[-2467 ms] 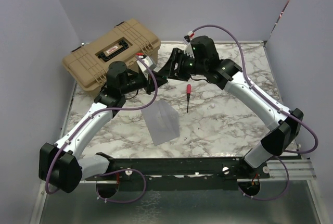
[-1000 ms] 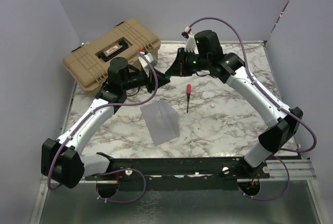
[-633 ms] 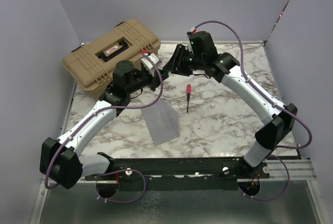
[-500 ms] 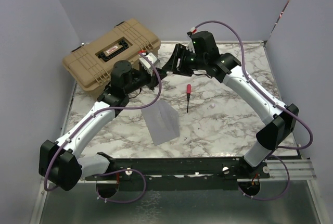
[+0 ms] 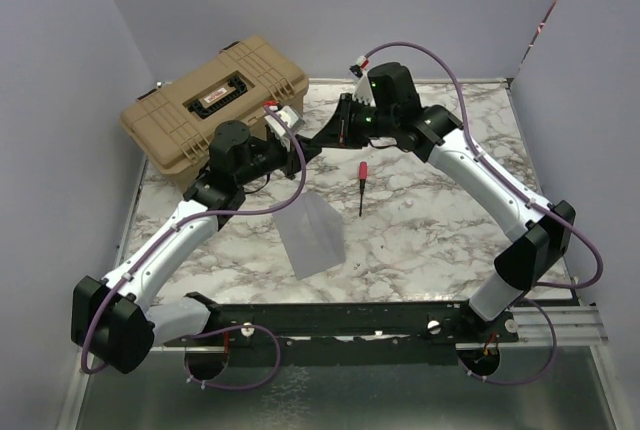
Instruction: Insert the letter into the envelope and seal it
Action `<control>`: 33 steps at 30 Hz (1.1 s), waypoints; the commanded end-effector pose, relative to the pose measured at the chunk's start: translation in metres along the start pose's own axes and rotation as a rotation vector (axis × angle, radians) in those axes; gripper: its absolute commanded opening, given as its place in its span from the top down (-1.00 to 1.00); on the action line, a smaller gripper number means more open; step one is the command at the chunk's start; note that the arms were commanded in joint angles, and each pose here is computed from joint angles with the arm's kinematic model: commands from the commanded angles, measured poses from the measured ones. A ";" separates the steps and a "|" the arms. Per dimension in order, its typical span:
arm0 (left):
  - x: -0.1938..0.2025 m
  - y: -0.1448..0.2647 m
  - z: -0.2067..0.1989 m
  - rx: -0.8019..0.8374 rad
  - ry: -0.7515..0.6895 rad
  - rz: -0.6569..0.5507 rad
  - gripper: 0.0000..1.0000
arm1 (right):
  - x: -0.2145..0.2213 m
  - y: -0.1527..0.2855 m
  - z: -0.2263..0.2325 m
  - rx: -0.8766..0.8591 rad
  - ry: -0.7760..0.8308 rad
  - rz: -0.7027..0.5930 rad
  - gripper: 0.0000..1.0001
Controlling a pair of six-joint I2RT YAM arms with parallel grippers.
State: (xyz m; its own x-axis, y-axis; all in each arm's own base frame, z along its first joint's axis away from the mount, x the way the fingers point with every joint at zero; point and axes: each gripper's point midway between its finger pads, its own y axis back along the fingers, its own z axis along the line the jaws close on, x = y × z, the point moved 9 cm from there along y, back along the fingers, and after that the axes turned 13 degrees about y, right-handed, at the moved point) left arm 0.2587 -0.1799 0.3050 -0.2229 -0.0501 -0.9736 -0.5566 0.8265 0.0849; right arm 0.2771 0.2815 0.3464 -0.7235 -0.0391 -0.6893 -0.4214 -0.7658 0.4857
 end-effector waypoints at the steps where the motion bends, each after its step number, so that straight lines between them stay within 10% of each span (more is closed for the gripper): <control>1: -0.018 0.008 -0.007 0.002 0.007 -0.067 0.55 | -0.001 0.012 0.006 -0.025 0.024 -0.043 0.97; 4: -0.019 0.013 -0.008 -0.016 0.049 -0.064 -0.23 | -0.008 0.024 0.010 -0.044 0.055 -0.121 0.99; 7: -0.022 0.020 -0.009 0.002 0.104 -0.072 -0.48 | -0.013 0.038 0.017 -0.115 0.111 -0.193 0.99; 22: -0.083 0.045 -0.058 0.392 0.700 -0.268 -0.73 | -0.015 0.073 0.023 -0.496 0.190 -0.406 1.00; 33: -0.080 0.042 -0.054 0.355 0.845 -0.256 -0.67 | -0.018 0.085 0.026 -0.603 0.199 -0.455 0.99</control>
State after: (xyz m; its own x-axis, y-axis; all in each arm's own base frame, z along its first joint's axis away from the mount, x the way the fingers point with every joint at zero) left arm 0.2126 -0.1719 0.3907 -0.6756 -0.5283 -0.5143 -0.4437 0.8484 -0.2887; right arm 0.2486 0.2390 0.3985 -0.4587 0.2649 -0.8482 -0.2954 -0.9457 -0.1356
